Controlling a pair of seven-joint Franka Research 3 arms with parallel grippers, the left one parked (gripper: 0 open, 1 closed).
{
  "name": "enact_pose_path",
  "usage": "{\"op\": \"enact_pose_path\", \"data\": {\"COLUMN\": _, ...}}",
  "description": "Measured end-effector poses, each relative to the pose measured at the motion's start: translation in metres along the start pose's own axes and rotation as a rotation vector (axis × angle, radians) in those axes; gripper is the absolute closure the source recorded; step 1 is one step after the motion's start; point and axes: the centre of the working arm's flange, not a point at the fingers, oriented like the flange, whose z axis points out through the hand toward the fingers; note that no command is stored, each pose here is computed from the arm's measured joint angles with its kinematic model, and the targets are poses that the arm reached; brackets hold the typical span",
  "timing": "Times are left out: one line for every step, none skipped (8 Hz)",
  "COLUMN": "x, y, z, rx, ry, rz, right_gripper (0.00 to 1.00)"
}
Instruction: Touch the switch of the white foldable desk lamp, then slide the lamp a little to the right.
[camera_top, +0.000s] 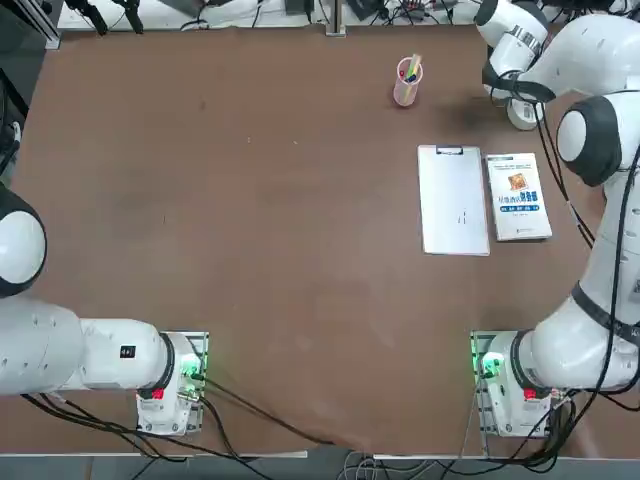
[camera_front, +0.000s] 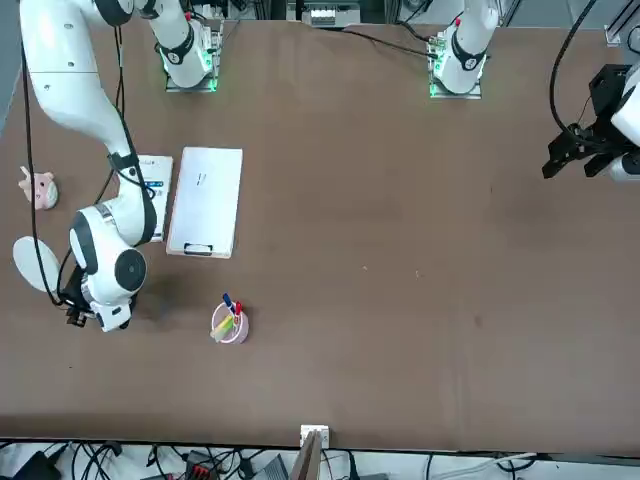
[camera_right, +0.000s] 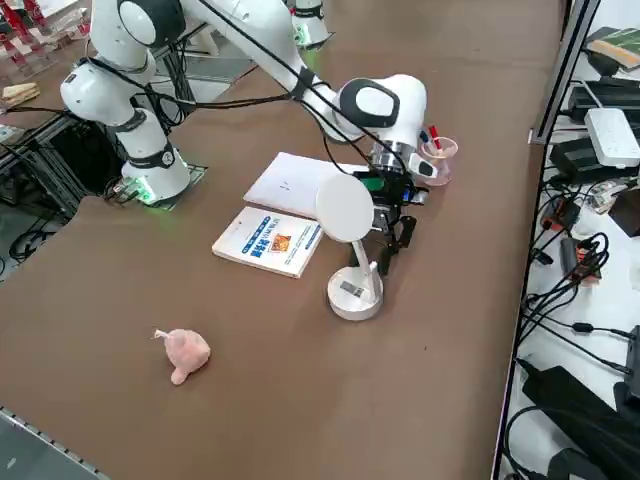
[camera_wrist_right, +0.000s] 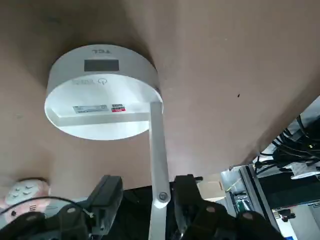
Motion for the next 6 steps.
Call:
{"op": "enact_pose_path", "data": {"x": -0.001, "y": 0.0, "z": 0.002, "rx": 0.003, "ry": -0.001, "rz": 0.0, "right_gripper": 0.38}}
{"op": "enact_pose_path", "data": {"x": -0.003, "y": 0.0, "z": 0.005, "rx": 0.005, "ry": -0.002, "rz": 0.002, "right_gripper": 0.55}}
{"op": "enact_pose_path", "data": {"x": -0.005, "y": 0.0, "z": 0.011, "rx": 0.011, "ry": -0.004, "rz": 0.004, "right_gripper": 0.7}}
{"op": "enact_pose_path", "data": {"x": -0.006, "y": 0.0, "z": 0.015, "rx": 0.013, "ry": -0.002, "rz": 0.005, "right_gripper": 0.74}}
{"op": "enact_pose_path", "data": {"x": -0.007, "y": 0.001, "z": 0.015, "rx": 0.012, "ry": -0.003, "rz": 0.005, "right_gripper": 0.82}}
{"op": "enact_pose_path", "data": {"x": -0.007, "y": 0.002, "z": 0.015, "rx": 0.011, "ry": -0.002, "rz": 0.006, "right_gripper": 0.83}}
